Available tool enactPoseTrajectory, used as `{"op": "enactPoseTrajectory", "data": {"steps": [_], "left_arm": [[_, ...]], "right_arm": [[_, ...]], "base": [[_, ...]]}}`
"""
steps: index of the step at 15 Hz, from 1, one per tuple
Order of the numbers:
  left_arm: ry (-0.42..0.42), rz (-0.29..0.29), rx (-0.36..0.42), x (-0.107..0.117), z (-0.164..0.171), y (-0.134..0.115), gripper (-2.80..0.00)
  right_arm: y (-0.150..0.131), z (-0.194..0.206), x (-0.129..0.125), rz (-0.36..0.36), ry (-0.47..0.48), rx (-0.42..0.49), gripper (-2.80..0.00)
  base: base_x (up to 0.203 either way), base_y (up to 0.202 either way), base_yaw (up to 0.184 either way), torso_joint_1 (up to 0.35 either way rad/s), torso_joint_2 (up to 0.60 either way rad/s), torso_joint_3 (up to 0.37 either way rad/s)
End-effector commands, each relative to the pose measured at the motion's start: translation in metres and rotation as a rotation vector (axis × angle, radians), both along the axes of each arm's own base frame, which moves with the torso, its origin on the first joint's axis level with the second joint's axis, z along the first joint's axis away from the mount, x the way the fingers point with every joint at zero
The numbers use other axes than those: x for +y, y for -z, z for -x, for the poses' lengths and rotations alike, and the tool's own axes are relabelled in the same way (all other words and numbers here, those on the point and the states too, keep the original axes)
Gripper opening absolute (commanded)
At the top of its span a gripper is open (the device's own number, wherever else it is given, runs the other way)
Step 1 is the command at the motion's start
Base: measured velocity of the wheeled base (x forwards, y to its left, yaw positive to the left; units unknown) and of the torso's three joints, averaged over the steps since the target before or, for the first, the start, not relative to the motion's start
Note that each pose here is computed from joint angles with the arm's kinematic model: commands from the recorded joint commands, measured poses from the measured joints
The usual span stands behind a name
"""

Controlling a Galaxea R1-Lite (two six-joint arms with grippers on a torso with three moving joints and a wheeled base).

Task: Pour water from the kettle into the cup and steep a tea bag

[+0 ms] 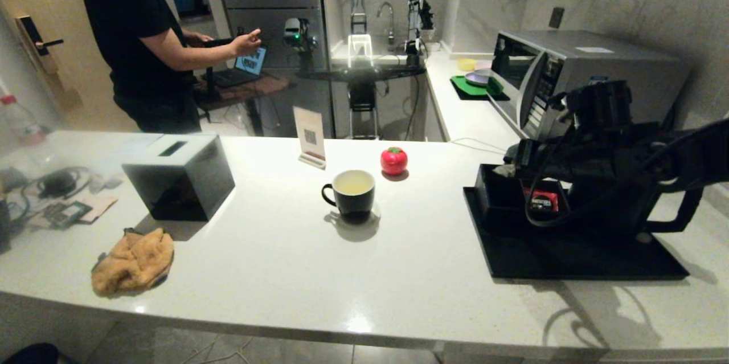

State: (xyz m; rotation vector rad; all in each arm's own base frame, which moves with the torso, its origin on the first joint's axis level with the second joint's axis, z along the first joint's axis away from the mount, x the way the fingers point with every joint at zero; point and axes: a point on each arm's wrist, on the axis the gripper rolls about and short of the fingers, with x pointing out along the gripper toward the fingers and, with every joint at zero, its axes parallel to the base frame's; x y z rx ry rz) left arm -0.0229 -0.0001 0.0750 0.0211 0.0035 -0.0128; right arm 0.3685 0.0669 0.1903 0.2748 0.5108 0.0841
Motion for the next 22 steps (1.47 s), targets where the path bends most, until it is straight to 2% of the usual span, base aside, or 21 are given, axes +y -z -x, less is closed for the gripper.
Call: {"op": "enactPoseTrajectory", "data": {"steps": [1, 6, 11, 12, 19, 22], "left_arm": [[0.0, 0.0, 0.001, 0.0, 0.0, 0.0, -2.8], [0.0, 0.0, 0.002, 0.0, 0.0, 0.0, -2.8], [0.0, 0.0, 0.002, 0.0, 0.0, 0.0, -2.8], [0.0, 0.0, 0.001, 0.0, 0.0, 0.0, -2.8], [0.0, 0.0, 0.002, 0.0, 0.0, 0.0, -2.8], [0.0, 0.0, 0.002, 0.0, 0.0, 0.0, -2.8]], "right_arm": [[0.001, -0.007, -0.004, 0.003, 0.014, 0.022, -2.8], [0.004, -0.021, -0.021, 0.012, 0.063, 0.08, -2.8], [0.008, -0.028, -0.029, 0.011, 0.086, 0.086, -2.8], [0.009, -0.029, -0.029, 0.01, 0.086, 0.091, 0.0], [0.02, -0.035, -0.029, 0.019, 0.087, 0.109, 0.0], [0.025, -0.041, -0.028, 0.003, 0.091, 0.087, 0.0]], "base": [[0.0, 0.0, 0.0, 0.0, 0.0, 0.0], [0.0, 0.0, 0.0, 0.0, 0.0, 0.0], [0.0, 0.0, 0.0, 0.0, 0.0, 0.0], [0.0, 0.0, 0.0, 0.0, 0.0, 0.0], [0.0, 0.0, 0.0, 0.0, 0.0, 0.0], [0.0, 0.0, 0.0, 0.0, 0.0, 0.0]]}}
